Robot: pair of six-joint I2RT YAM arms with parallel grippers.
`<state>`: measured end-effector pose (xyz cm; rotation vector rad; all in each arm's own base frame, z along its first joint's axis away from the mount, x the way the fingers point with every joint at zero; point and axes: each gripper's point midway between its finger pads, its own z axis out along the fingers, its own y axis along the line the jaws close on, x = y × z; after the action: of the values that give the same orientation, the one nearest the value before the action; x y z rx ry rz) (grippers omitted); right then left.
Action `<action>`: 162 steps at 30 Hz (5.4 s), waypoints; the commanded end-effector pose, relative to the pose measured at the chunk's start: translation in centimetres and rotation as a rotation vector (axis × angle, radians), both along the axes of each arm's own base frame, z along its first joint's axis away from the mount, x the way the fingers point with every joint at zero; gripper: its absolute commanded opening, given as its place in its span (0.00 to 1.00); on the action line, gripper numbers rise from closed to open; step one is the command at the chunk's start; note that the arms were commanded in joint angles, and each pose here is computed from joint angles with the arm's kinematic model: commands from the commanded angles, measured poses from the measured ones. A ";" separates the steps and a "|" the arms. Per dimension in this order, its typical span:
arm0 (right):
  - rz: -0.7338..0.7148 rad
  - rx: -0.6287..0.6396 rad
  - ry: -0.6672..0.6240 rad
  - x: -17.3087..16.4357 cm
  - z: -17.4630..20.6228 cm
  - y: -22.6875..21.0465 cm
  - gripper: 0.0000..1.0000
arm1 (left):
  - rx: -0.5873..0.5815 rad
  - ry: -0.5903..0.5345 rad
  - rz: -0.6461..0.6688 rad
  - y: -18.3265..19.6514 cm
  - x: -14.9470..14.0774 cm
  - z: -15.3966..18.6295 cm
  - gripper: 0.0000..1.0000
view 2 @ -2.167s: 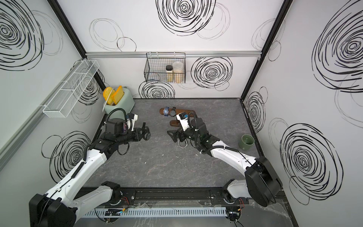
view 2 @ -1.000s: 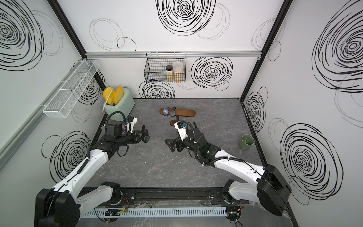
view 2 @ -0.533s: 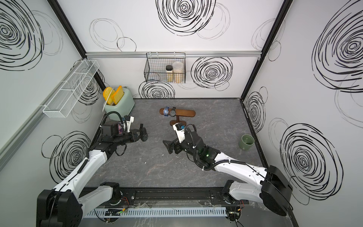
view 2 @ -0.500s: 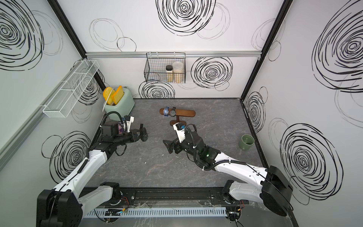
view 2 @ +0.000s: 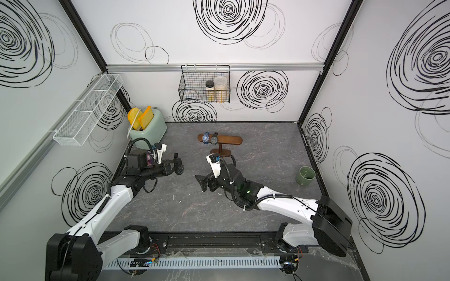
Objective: Place watch on stand
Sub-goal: Pick up the watch at the center of the board, then place the watch on the stand.
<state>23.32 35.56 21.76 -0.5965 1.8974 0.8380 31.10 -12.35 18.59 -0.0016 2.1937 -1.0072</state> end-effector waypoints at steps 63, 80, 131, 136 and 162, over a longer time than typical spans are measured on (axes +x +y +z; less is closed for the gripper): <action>0.181 0.171 0.185 1.1 -2.6 11.1 0.58 | -0.014 -0.017 -0.066 -1.9 -0.4 0.2 0.00; 0.175 0.174 0.184 1.0 -2.6 10.9 0.46 | -0.012 -0.016 -0.066 -1.9 -0.4 0.1 0.00; -0.646 -0.255 -0.133 13.1 6.5 -16.4 0.31 | -0.051 -0.092 -0.088 -1.7 -0.9 1.8 0.59; -0.742 -0.353 -0.073 15.3 4.7 -21.3 0.31 | -0.043 -0.089 -0.080 -1.5 -0.9 1.7 0.59; -0.671 -0.463 0.024 22.0 -0.3 -22.4 0.31 | 0.086 -0.229 -0.007 -4.6 14.7 10.1 0.61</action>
<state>44.73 13.02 20.65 -0.1600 2.1380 -0.0204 43.44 -17.38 29.32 0.1564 2.0193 -0.9016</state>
